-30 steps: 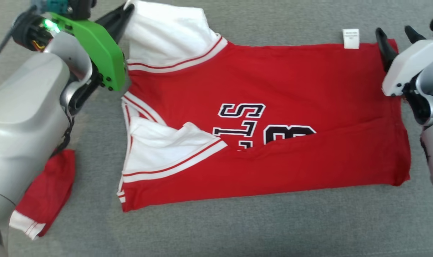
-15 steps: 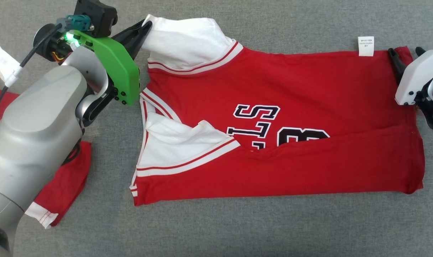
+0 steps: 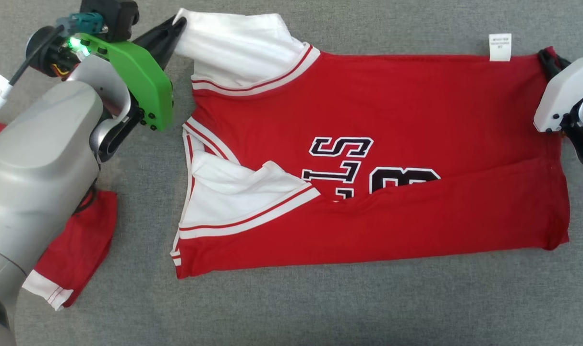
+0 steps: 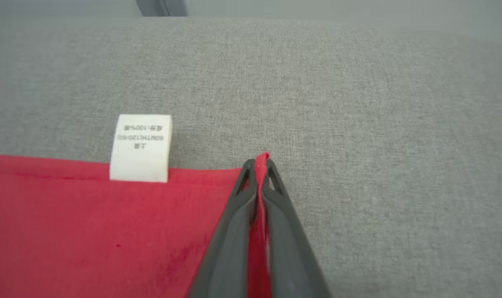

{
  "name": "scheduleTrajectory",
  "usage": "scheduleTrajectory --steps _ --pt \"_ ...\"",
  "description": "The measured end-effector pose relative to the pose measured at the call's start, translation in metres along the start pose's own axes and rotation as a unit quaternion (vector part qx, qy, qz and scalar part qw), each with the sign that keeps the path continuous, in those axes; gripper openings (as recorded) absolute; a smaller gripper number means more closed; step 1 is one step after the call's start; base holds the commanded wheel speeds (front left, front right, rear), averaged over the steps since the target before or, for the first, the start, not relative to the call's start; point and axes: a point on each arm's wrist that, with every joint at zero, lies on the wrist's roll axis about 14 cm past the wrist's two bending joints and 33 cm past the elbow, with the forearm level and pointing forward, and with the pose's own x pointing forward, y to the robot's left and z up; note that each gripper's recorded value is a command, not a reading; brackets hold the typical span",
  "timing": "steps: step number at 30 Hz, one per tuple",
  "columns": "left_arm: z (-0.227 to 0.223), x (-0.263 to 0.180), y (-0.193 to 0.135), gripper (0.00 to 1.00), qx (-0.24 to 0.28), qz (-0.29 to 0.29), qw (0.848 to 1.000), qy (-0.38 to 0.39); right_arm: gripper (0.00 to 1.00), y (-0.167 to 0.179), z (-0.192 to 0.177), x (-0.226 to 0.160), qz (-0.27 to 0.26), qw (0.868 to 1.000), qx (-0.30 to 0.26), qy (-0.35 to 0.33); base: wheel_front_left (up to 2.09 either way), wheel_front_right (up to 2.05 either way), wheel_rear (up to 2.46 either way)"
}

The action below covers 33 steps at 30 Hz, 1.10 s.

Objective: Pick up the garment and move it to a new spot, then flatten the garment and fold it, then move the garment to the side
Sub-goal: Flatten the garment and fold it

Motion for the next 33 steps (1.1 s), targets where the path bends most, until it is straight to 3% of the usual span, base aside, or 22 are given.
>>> scheduleTrajectory --steps 12,22,33 --pt "0.033 0.014 0.041 0.00 0.005 0.074 0.994 -0.075 0.00 0.002 0.059 0.006 0.006 0.992 -0.013 -0.127 0.00 0.00 0.00" --pt "0.029 0.002 0.029 0.00 0.018 0.061 0.995 -0.076 0.00 0.012 0.060 -0.009 0.030 0.989 -0.019 -0.147 0.00 0.00 0.00" --pt "-0.005 -0.049 0.006 0.00 0.033 0.030 0.998 -0.052 0.00 0.015 0.042 -0.044 0.063 0.989 -0.019 -0.129 0.00 0.00 0.00"
